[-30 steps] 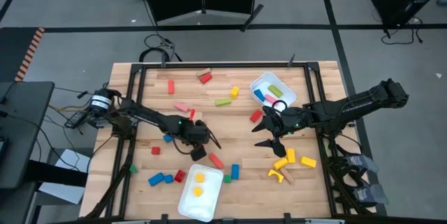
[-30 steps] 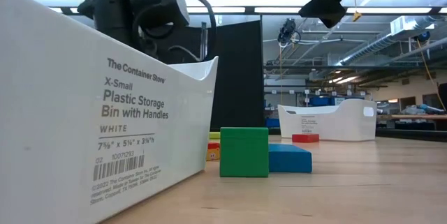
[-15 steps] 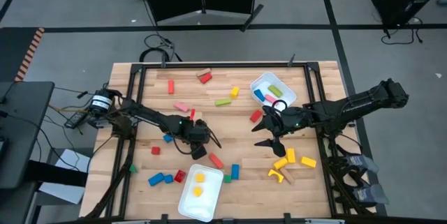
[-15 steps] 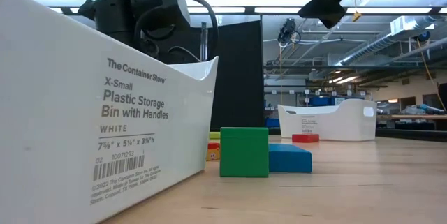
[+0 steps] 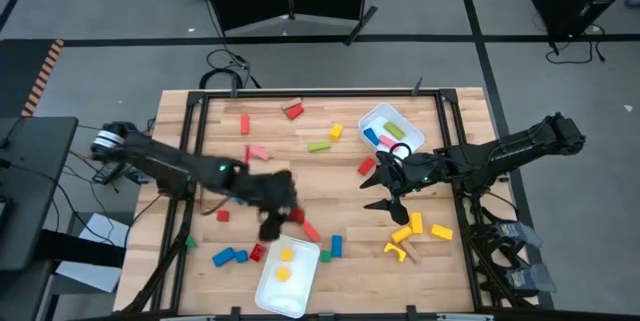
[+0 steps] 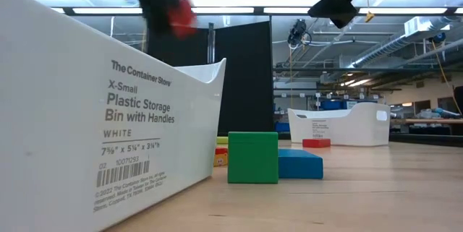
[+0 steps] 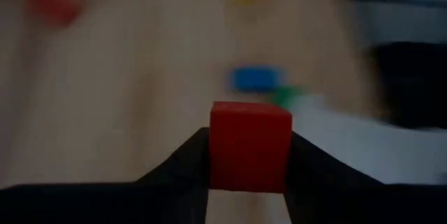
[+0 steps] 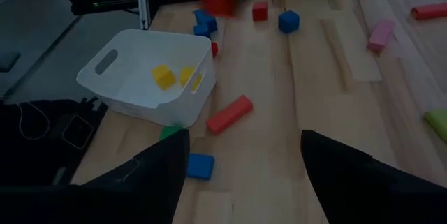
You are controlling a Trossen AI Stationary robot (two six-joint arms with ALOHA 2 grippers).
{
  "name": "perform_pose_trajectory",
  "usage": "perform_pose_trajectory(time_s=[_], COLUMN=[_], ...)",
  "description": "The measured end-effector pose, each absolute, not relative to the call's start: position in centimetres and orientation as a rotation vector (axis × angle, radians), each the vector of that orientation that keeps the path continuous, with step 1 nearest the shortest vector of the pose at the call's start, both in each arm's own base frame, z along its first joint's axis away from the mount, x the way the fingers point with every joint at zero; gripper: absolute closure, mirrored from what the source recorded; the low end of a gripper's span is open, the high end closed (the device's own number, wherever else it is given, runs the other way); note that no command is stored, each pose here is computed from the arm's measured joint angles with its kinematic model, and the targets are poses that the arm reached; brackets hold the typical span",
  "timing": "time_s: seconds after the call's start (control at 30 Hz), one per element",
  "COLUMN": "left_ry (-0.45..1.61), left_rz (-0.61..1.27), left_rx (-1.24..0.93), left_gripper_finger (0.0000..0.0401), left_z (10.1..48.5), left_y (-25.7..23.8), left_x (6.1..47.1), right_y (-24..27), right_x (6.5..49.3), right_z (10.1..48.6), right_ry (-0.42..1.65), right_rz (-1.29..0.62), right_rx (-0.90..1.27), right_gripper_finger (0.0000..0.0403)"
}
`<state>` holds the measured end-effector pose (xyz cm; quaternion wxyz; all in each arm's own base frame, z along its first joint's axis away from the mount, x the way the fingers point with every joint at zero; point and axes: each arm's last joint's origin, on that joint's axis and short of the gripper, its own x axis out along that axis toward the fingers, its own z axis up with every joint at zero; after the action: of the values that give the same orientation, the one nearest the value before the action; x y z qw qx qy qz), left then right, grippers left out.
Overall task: Sort blocks by size
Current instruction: Put the red square block into the bottom white bin, then put the green rectangle block into the top white bin
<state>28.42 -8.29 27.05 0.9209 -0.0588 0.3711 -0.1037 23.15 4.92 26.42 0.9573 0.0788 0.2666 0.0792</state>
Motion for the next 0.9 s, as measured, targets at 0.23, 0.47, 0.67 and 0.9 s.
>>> perform_pose_trajectory(time_s=[0.23, 0.47, 0.67, 0.9], left_ry=[0.852, 1.021, 1.022, 0.942], left_rz=[-0.447, -0.38, -0.36, -0.308], left_rx=[-0.085, -0.231, -0.249, -0.195], left_gripper_finger=[0.0265, 0.0265, 0.0119, 0.0024], left_z=[25.4, 22.1, 22.1, 24.3], left_y=[-13.9, -16.3, -16.4, -16.1], left_x=[28.0, 28.3, 28.2, 28.3], right_y=[4.5, 4.1, 4.1, 3.2], right_x=[23.3, 23.5, 23.4, 24.4], right_z=[26.5, 26.7, 26.6, 25.6], right_ry=[0.531, 0.507, 0.514, 0.538], right_rz=[0.147, 0.131, 0.13, 0.041], right_rx=[0.156, 0.166, 0.166, 0.158], right_gripper_finger=[0.0118, 0.0118, 0.0118, 0.0117])
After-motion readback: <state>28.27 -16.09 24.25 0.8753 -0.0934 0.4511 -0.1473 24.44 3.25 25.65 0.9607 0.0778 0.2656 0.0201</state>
